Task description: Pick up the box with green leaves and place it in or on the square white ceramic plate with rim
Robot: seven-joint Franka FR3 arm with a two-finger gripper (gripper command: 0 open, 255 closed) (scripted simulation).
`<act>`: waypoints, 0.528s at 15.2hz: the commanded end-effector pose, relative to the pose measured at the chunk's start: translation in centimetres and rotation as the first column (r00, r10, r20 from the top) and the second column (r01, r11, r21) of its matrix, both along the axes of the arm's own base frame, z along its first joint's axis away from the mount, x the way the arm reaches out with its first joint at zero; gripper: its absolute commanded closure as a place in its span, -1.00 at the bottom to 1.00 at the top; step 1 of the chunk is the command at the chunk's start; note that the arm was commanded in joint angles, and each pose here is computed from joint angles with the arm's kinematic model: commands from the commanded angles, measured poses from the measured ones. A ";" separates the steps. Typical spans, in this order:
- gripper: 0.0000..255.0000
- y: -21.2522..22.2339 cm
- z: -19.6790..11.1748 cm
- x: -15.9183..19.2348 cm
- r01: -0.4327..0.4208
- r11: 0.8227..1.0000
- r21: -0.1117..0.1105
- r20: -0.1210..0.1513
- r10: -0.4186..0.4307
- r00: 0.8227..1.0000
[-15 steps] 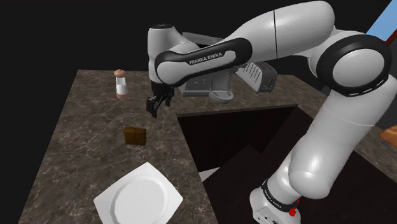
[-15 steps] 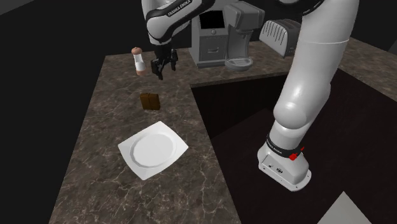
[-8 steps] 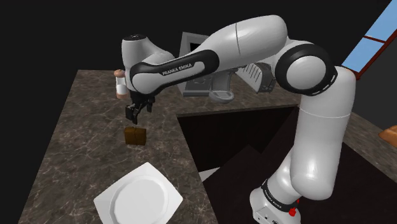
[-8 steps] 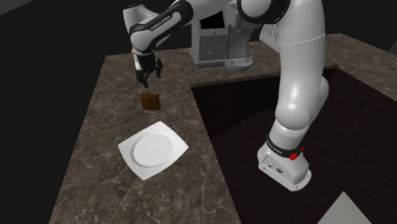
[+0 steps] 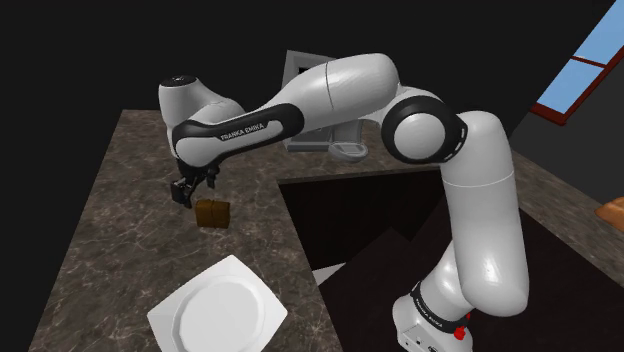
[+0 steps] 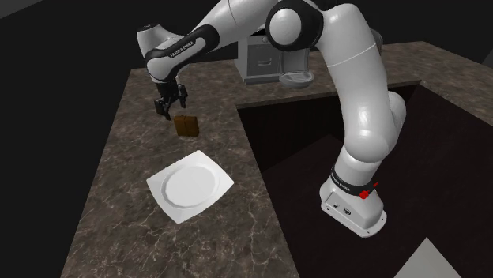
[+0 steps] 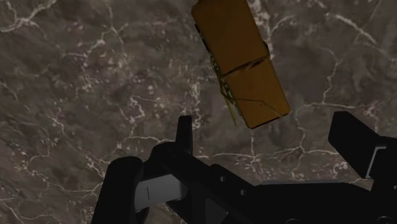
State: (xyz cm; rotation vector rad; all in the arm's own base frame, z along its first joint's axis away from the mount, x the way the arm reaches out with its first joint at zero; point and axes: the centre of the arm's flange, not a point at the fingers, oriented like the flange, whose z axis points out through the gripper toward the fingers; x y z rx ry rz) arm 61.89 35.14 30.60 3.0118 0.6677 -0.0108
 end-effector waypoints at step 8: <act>-1.00 0.1 -3.4 0.2 -0.001 1.000 0.000 0.000 0.001 1.000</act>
